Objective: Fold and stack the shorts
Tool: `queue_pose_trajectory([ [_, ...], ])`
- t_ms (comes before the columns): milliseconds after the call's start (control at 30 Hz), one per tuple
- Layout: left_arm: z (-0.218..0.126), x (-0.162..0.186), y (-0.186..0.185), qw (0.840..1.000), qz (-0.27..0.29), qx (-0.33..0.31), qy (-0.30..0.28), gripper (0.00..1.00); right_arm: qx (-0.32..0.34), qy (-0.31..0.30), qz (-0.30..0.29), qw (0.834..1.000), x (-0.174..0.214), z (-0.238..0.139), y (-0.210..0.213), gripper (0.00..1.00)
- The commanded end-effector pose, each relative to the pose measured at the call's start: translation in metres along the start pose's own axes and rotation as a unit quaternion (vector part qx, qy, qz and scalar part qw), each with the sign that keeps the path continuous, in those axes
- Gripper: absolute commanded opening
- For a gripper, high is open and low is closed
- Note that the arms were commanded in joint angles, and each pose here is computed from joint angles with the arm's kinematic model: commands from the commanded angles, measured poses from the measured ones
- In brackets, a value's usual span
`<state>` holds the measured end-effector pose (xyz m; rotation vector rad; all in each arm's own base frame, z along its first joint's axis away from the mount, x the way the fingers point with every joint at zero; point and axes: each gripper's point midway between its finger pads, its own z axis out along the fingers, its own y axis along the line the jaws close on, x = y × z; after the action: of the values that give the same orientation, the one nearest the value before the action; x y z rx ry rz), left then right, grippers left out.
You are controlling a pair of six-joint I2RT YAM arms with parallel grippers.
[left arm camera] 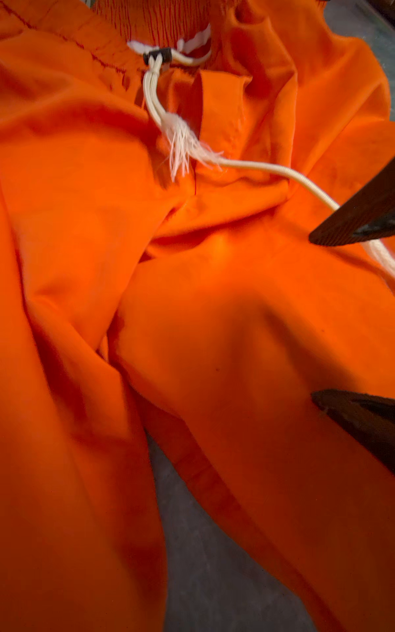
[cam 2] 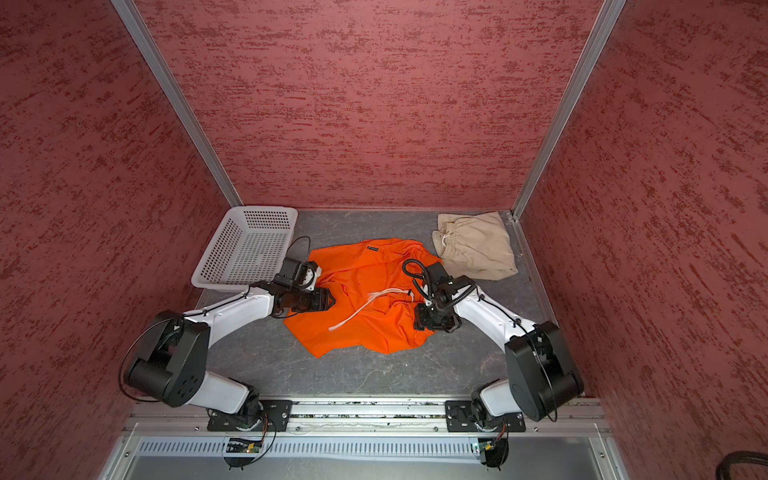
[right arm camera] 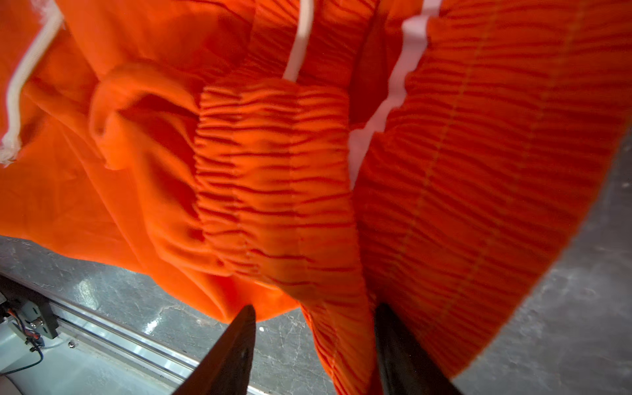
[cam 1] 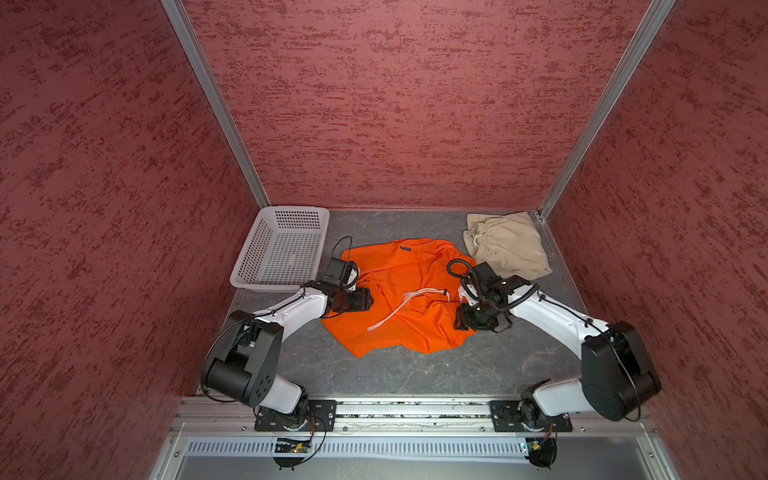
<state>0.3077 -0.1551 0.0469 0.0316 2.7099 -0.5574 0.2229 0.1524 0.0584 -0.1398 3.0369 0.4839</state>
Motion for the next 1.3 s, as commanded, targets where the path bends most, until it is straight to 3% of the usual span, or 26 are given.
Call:
queue_pose_trajectory([
  [0, 0.014, 0.004, 0.007, 1.0, -0.011, -0.016, 0.005, 0.67, -0.013, -0.006, 0.004, 1.0, 0.001, 0.008, 0.003, 0.57],
  [100, 0.022, 0.004, 0.008, 1.0, -0.016, -0.019, 0.011, 0.67, -0.03, -0.007, 0.006, 1.0, 0.003, 0.013, 0.006, 0.45],
  [300, 0.022, -0.006, 0.006, 1.0, -0.008, -0.023, 0.002, 0.67, -0.085, -0.048, -0.007, 0.995, -0.012, -0.013, 0.032, 0.08],
  [467, -0.012, -0.046, -0.011, 0.998, 0.027, -0.02, -0.051, 0.68, -0.162, -0.138, -0.024, 0.977, -0.047, -0.079, 0.076, 0.03],
  [667, -0.081, -0.093, -0.057, 0.985, 0.097, 0.032, -0.142, 0.68, -0.261, -0.236, -0.075, 0.933, -0.086, -0.168, 0.134, 0.0],
  [800, -0.132, -0.103, -0.094, 0.961, 0.165, 0.097, -0.202, 0.68, -0.33, -0.277, -0.109, 0.896, -0.106, -0.22, 0.171, 0.0],
  [900, -0.167, -0.097, -0.123, 0.935, 0.22, 0.153, -0.234, 0.68, -0.366, -0.282, -0.116, 0.879, -0.113, -0.239, 0.187, 0.0],
  [1067, -0.196, -0.066, -0.16, 0.886, 0.33, 0.205, -0.252, 0.69, -0.381, -0.264, -0.087, 0.882, -0.119, -0.234, 0.191, 0.0],
  [1267, -0.182, -0.04, -0.175, 0.847, 0.437, 0.152, -0.261, 0.69, -0.404, -0.235, -0.022, 0.884, -0.12, -0.216, 0.187, 0.01],
])
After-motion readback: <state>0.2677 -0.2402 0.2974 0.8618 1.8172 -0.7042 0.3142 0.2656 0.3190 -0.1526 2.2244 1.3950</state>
